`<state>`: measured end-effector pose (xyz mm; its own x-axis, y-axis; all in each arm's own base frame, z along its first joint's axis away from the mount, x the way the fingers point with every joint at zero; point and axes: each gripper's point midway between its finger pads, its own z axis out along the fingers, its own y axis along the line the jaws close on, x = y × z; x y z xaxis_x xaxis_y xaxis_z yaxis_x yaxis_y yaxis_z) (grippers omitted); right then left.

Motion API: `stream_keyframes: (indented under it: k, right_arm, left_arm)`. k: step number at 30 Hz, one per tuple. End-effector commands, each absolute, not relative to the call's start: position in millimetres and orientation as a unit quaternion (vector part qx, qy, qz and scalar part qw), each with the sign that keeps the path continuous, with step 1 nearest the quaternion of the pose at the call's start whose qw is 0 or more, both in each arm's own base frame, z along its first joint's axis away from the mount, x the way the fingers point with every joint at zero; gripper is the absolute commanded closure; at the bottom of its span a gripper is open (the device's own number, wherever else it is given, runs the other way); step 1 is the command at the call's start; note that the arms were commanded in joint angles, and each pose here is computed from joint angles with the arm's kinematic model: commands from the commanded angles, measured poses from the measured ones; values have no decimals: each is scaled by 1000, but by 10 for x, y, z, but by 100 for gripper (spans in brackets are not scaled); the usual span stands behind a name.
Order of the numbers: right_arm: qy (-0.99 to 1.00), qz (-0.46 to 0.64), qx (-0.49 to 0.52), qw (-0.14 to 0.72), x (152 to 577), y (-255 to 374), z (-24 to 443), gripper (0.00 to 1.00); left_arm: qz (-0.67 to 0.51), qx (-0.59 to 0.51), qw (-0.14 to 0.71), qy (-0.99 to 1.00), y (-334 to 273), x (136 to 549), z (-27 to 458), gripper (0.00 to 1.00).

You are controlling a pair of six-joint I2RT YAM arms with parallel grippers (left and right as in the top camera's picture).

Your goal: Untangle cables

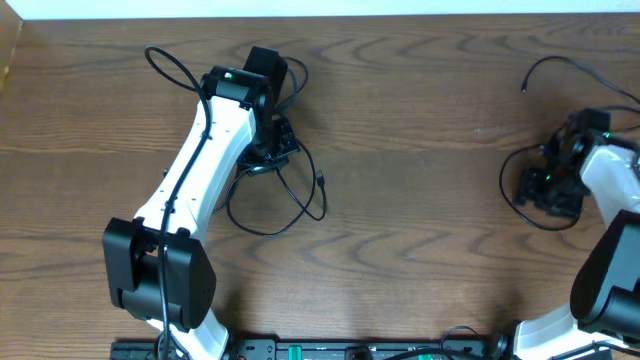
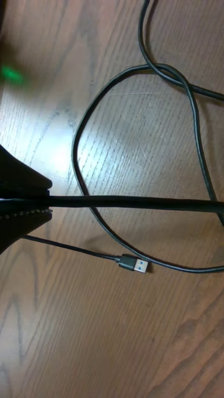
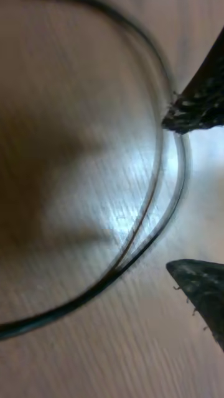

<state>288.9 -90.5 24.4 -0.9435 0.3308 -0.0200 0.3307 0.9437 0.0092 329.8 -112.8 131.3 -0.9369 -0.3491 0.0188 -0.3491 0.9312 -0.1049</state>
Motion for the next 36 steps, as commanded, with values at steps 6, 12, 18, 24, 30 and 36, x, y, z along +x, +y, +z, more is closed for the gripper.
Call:
stream_keyframes:
  k: [6, 12, 18, 24, 30, 36]
  right_arm:
    - [997, -12, 80, 10, 2701, -872, -65, 33]
    - [996, -31, 84, 3, 2646, -925, -99, 86]
    - [982, -100, 156, 35, 2840, -1216, 71, 99]
    - [971, -122, 166, 124, 3508, -1466, 890, 99]
    - [930, -195, 222, 220, 3833, -2095, 1662, 99]
    - [888, -192, 343, 241, 3614, -2602, 1697, 99]
  left_arm:
    - [-47, -177, 3, 983, -1090, 3301, 1326, 92]
    - [-47, -177, 3, 983, -1090, 3301, 1326, 93]
    - [-47, -177, 3, 983, -1090, 3300, 1326, 92]
    - [-47, -177, 3, 983, -1089, 3298, 1326, 93]
    - [-43, -177, -6, 983, -1076, 3253, 1325, 93]
    - [-43, -177, -6, 983, -1076, 3254, 1325, 93]
